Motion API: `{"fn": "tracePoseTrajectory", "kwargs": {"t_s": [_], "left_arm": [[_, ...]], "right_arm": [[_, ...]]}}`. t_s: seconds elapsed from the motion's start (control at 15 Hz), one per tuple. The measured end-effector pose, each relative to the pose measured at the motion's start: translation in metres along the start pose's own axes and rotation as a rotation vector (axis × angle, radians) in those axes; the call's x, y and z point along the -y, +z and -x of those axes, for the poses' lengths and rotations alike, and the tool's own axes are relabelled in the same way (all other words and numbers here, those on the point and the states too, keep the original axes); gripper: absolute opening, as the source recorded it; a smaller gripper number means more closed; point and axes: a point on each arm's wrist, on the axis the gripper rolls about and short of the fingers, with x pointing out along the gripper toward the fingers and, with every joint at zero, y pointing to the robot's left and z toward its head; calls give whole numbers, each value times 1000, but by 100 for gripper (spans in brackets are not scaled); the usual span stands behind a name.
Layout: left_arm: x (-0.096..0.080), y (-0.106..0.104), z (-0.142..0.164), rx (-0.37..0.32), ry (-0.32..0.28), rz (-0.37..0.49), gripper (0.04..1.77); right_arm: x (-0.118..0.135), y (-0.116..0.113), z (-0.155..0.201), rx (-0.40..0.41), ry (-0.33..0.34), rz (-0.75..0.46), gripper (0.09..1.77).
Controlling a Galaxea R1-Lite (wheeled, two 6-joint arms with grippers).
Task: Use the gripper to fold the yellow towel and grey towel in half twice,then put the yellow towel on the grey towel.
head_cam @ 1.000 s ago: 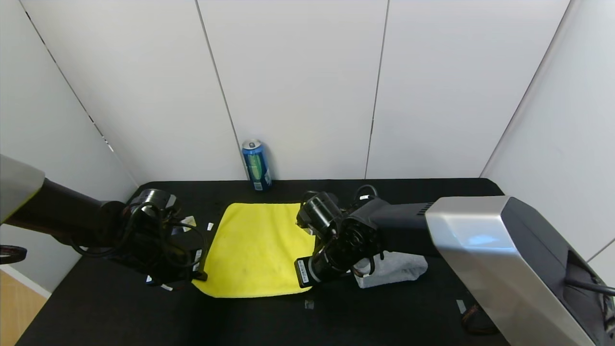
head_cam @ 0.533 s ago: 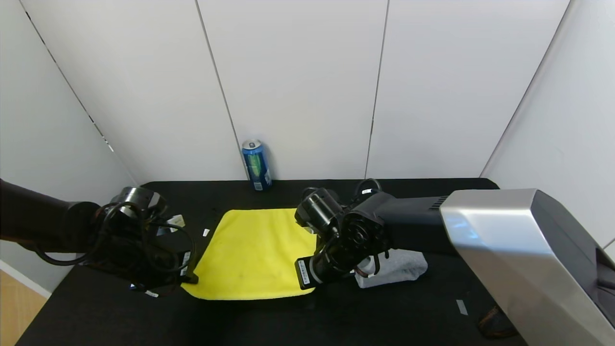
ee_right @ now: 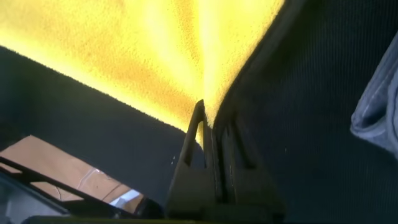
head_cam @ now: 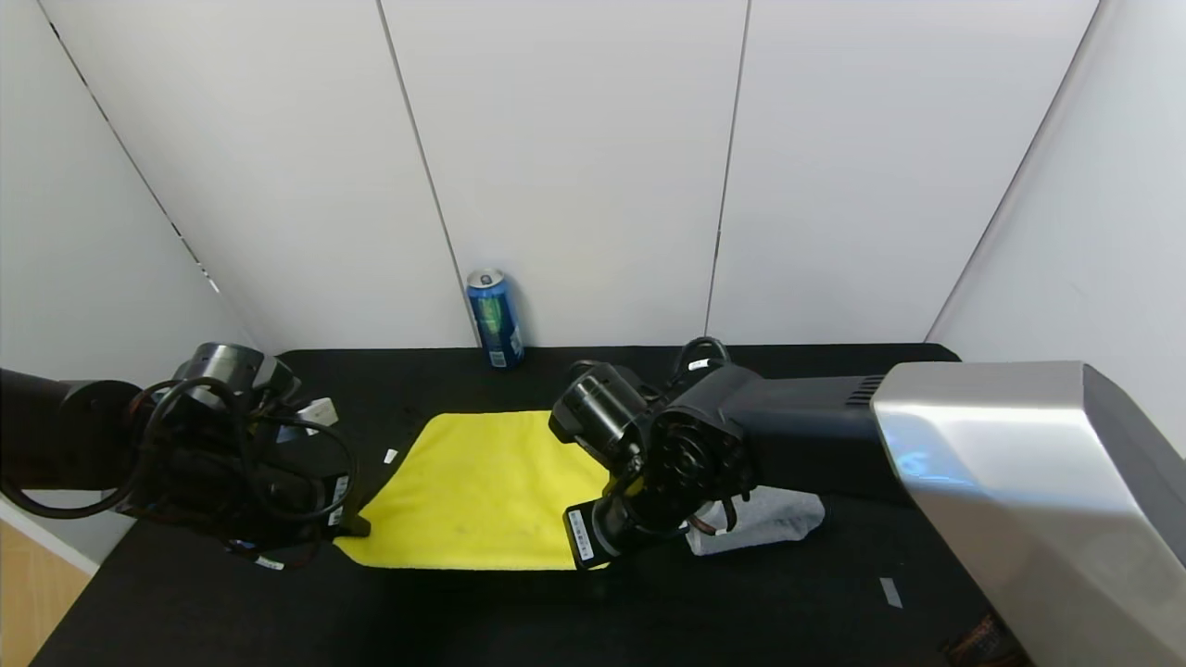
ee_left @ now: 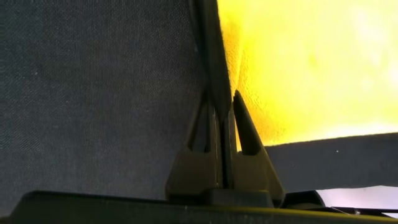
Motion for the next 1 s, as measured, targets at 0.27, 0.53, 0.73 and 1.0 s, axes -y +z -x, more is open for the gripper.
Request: {"fn": "tracePoseTrajectory", "kwargs": {"t_s": [0.27, 0.53, 0.73, 1.0], "left_arm": [[0, 0, 0, 1, 0, 0, 12], [1, -13, 15, 14, -3, -1, 12], [1, -21, 22, 21, -3, 4, 12], [0, -20, 25, 35, -3, 3, 12]], "right_arm": [[0, 0, 0, -1, -1, 0, 15], [-5, -10, 27, -69, -29, -13, 15], [-7, -14, 33, -89, -36, -18, 15], [-8, -13, 34, -85, -30, -17, 15]]}}
